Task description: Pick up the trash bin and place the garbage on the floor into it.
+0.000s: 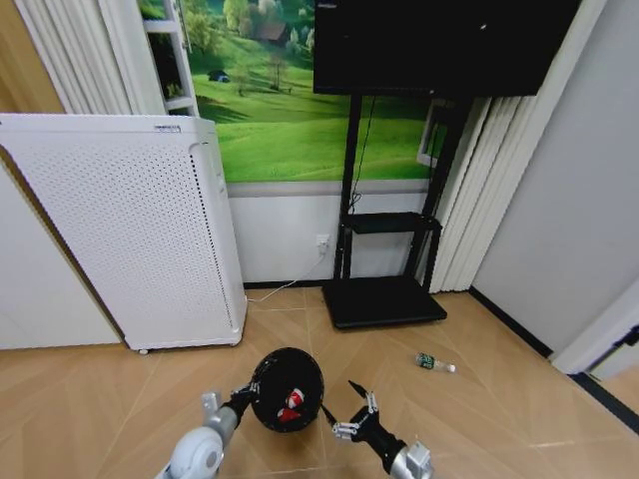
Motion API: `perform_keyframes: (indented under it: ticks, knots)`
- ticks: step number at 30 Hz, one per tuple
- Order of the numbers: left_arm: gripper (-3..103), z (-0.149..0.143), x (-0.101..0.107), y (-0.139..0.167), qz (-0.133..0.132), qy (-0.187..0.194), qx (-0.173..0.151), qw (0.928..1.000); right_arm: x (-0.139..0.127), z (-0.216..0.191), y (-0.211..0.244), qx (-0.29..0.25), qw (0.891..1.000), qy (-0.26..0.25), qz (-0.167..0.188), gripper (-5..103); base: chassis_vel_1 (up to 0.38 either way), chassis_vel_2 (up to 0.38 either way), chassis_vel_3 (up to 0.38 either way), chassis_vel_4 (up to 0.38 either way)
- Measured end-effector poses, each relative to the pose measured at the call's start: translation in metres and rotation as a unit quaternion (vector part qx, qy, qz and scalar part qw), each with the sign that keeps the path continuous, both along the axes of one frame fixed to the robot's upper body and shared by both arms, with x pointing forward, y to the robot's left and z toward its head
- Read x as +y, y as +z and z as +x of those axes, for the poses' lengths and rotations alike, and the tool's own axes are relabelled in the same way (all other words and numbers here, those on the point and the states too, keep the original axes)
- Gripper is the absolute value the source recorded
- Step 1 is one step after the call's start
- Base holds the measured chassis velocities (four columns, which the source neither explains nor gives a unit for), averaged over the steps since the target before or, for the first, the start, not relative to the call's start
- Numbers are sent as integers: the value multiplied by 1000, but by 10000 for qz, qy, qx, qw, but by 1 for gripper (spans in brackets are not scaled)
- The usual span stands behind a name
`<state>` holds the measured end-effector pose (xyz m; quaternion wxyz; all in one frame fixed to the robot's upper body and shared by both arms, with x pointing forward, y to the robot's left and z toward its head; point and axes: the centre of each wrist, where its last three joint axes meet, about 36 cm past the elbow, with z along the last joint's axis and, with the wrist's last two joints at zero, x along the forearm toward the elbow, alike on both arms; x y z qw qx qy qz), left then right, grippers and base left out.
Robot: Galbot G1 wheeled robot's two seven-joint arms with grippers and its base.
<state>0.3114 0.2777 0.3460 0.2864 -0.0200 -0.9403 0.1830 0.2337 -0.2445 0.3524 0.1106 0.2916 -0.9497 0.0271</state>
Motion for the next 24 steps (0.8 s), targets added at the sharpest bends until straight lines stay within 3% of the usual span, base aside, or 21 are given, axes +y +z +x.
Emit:
perform_keyframes:
  ticks: [2, 10, 13, 18, 24]
  knots:
    - [4, -15, 17, 3, 66, 340, 19, 9994, -4, 0, -4, 83, 9999, -62, -44, 100, 0, 0, 0, 0]
    - [4, -41, 53, 9, 139, 863, -18, 9962, -8, 0, -11, 250, 9993, -267, -60, 100, 0, 0, 0, 0]
    - [4, -45, 76, 16, 186, 1166, -109, 9929, -11, 2, -15, 277, 9991, -328, -67, 100, 0, 0, 0, 0]
    - [4, -45, 90, 22, 148, 1312, -123, 9912, -14, 3, -19, 312, 9988, -368, -88, 100, -7, -16, 10, 9]
    - [4, -44, 108, 28, 33, 1196, -151, 9927, -17, 6, -26, 323, 9984, -453, -92, 100, -114, -128, 126, 130]
